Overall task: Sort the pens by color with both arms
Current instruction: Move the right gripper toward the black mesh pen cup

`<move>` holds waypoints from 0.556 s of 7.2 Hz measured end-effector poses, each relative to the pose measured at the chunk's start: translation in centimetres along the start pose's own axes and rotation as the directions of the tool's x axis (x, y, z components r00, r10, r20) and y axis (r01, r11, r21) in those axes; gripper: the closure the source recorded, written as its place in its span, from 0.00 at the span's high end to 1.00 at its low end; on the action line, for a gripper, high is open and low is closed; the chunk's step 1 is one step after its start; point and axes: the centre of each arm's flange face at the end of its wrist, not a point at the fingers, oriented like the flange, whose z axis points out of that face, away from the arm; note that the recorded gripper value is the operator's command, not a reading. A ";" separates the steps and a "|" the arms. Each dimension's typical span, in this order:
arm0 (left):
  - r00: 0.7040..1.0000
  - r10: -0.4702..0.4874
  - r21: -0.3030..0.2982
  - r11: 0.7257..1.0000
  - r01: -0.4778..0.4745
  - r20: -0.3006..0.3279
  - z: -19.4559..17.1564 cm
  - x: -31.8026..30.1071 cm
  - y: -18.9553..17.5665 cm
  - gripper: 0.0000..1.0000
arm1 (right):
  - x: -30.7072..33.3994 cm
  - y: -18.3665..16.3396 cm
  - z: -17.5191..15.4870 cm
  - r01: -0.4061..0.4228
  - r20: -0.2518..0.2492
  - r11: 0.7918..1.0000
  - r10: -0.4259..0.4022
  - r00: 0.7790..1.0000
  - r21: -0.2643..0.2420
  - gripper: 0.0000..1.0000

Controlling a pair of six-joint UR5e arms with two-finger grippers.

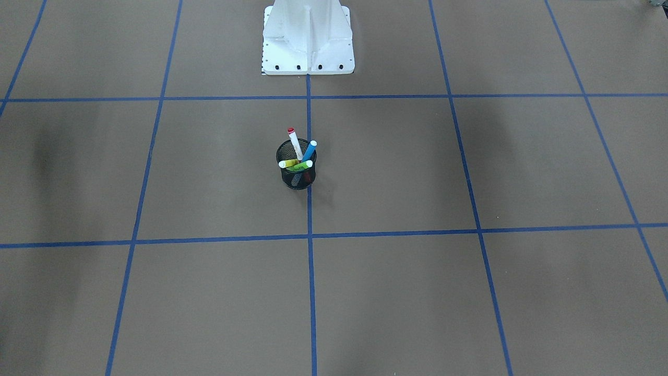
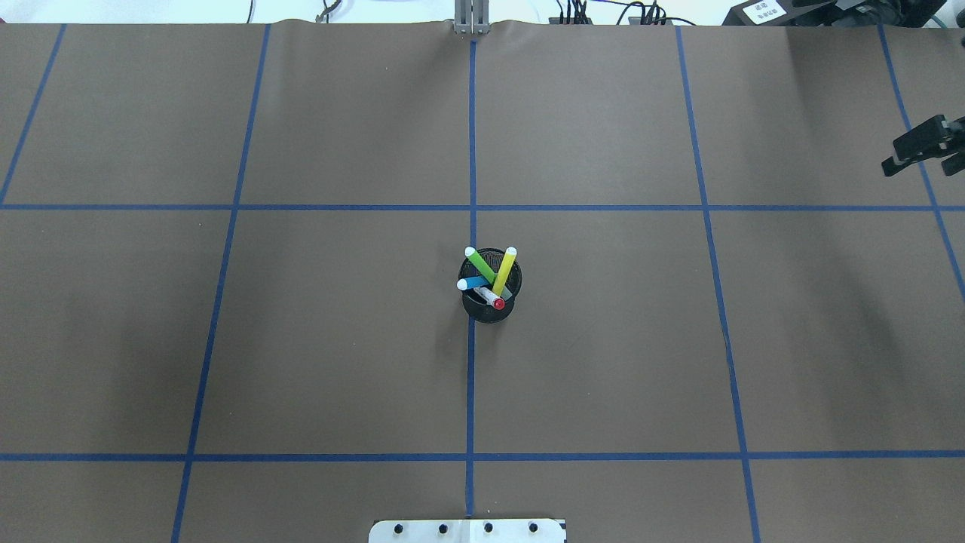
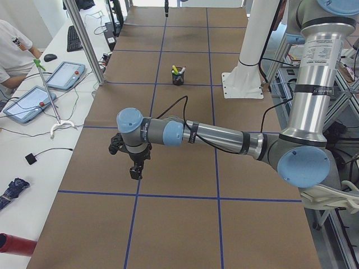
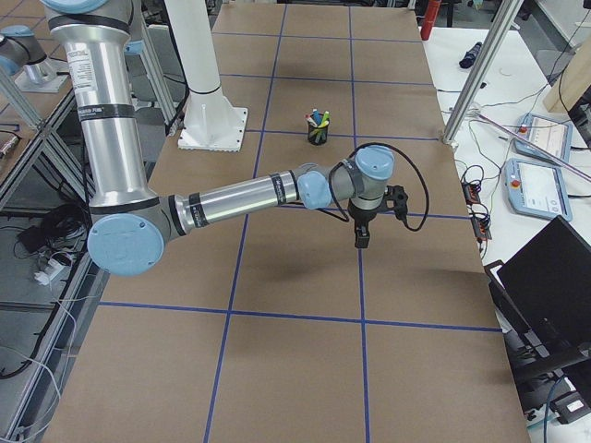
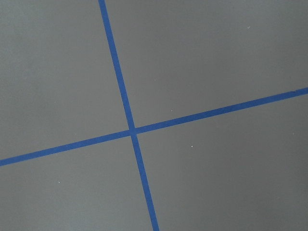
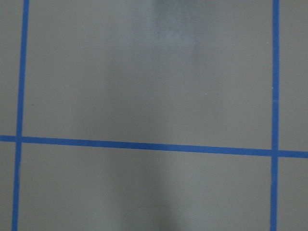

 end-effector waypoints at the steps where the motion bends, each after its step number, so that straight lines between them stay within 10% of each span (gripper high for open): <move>1: 1.000 -0.001 -0.002 1.000 0.001 0.000 0.1 0.0 0.0 1.00 | -4.3 0.6 0.7 -0.023 0.017 1.000 0.023 1.000 -0.005 1.00; 4: 1.000 -0.002 -0.004 1.000 0.002 -0.001 0.2 0.0 0.0 1.00 | -20.4 1.5 1.4 -0.143 0.046 0.989 0.141 0.989 0.047 1.00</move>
